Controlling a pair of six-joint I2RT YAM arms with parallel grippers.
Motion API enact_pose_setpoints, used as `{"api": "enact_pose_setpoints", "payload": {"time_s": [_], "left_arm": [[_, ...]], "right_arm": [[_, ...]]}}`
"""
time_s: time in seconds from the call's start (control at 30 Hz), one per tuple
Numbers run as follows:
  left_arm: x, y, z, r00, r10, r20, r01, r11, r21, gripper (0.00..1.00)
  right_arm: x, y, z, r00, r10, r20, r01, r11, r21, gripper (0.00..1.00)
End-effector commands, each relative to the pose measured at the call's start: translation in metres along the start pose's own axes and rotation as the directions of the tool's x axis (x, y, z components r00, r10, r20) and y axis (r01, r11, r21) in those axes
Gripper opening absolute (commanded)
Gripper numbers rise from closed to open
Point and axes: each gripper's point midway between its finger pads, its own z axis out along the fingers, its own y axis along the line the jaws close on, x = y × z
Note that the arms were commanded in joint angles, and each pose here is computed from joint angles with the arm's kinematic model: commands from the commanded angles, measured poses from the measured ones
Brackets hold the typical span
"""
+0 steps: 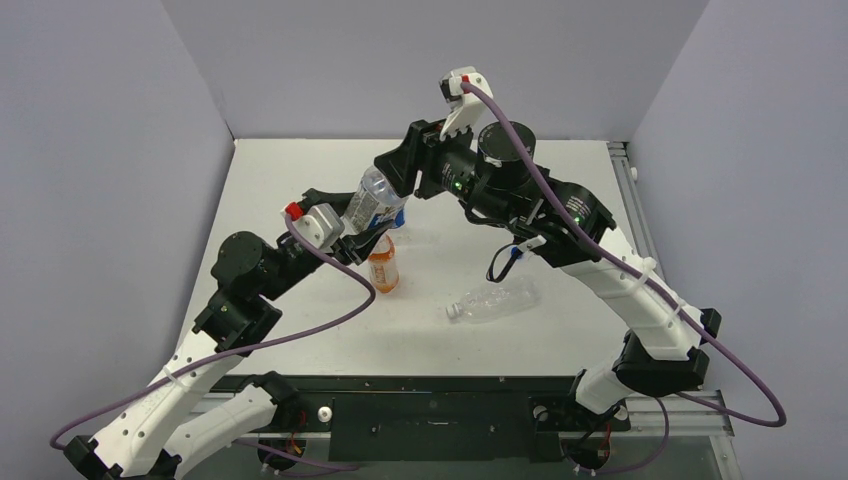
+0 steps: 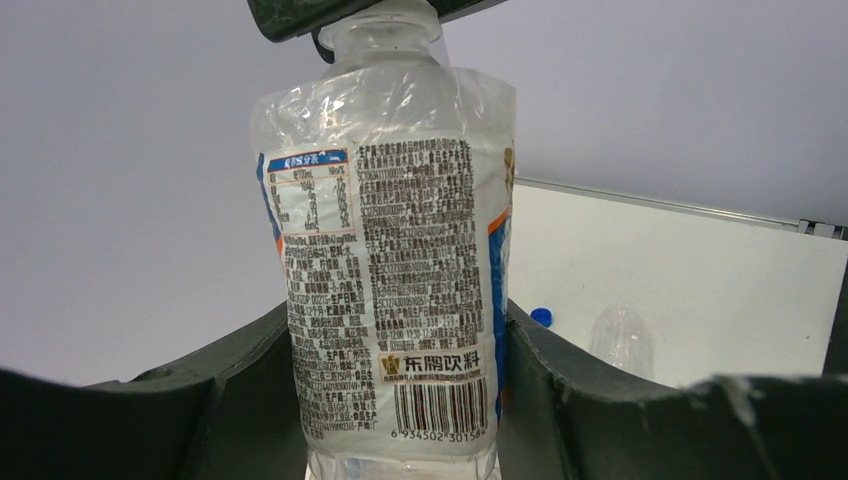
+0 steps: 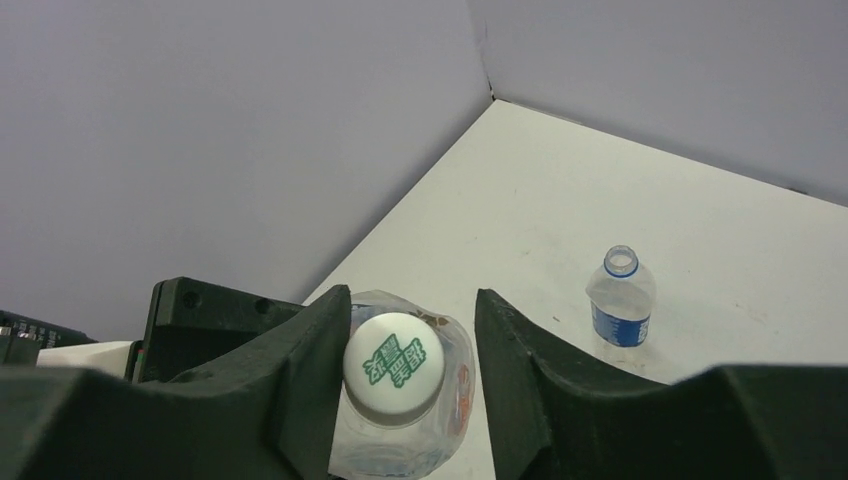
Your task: Unscrew the bottle caps
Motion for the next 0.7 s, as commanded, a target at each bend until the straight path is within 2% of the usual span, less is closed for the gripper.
{"api": "enact_pose_setpoints", "payload": {"time_s": [0.0, 0.2, 0.4, 0.47, 0.5, 0.53, 0.57, 0.6, 0.63, 0.67], "left_arm": [[-0.024, 0.005, 0.001, 0.997, 0.023, 0.076, -0.022, 1.000, -0.020, 0.00], [-0.022, 0.002, 0.000, 0.997, 0.004, 0.072, -0.003, 1.000, -0.009, 0.00], [-0.032, -0.008, -0.001, 0.992, -0.077, 0.101, 0.073, 0.997, 0.039, 0.00], [-0.039, -0.015, -0.002, 0.985, -0.122, 0.118, 0.114, 0.990, 0.078, 0.00], [-0.043, -0.024, -0.004, 0.977, -0.175, 0.119, 0.161, 0.980, 0.120, 0.00], [-0.048, -0.028, -0.005, 0.973, -0.197, 0.123, 0.178, 0.973, 0.148, 0.00], [-0.051, -0.041, -0.007, 0.963, -0.244, 0.110, 0.216, 0.952, 0.218, 0.00], [-0.054, -0.048, -0.009, 0.959, -0.264, 0.100, 0.231, 0.938, 0.257, 0.00], [-0.056, -0.064, -0.013, 0.951, -0.303, 0.070, 0.262, 0.902, 0.344, 0.00], [-0.059, -0.071, -0.016, 0.946, -0.321, 0.055, 0.277, 0.880, 0.385, 0.00]], "right_arm": [[-0.025, 0.010, -0.013, 0.998, 0.017, 0.061, -0.015, 0.999, -0.036, 0.38], [-0.032, 0.006, -0.021, 0.995, 0.009, 0.095, -0.007, 1.000, -0.025, 0.11], [-0.058, 0.001, -0.044, 0.981, -0.068, 0.184, 0.081, 0.995, -0.064, 0.00], [-0.068, 0.001, -0.053, 0.969, -0.080, 0.233, 0.108, 0.988, -0.113, 0.00], [-0.084, 0.018, -0.067, 0.953, -0.066, 0.296, 0.133, 0.968, -0.212, 0.00], [-0.076, 0.008, -0.061, 0.956, -0.053, 0.287, 0.122, 0.966, -0.229, 0.00], [-0.094, 0.031, -0.082, 0.927, -0.027, 0.375, 0.175, 0.913, -0.369, 0.00], [-0.083, 0.023, -0.075, 0.936, 0.022, 0.351, 0.133, 0.902, -0.411, 0.00], [-0.097, 0.043, -0.095, 0.907, 0.043, 0.419, 0.199, 0.833, -0.516, 0.00], [-0.092, 0.042, -0.092, 0.921, 0.090, 0.379, 0.154, 0.810, -0.567, 0.00]]}}
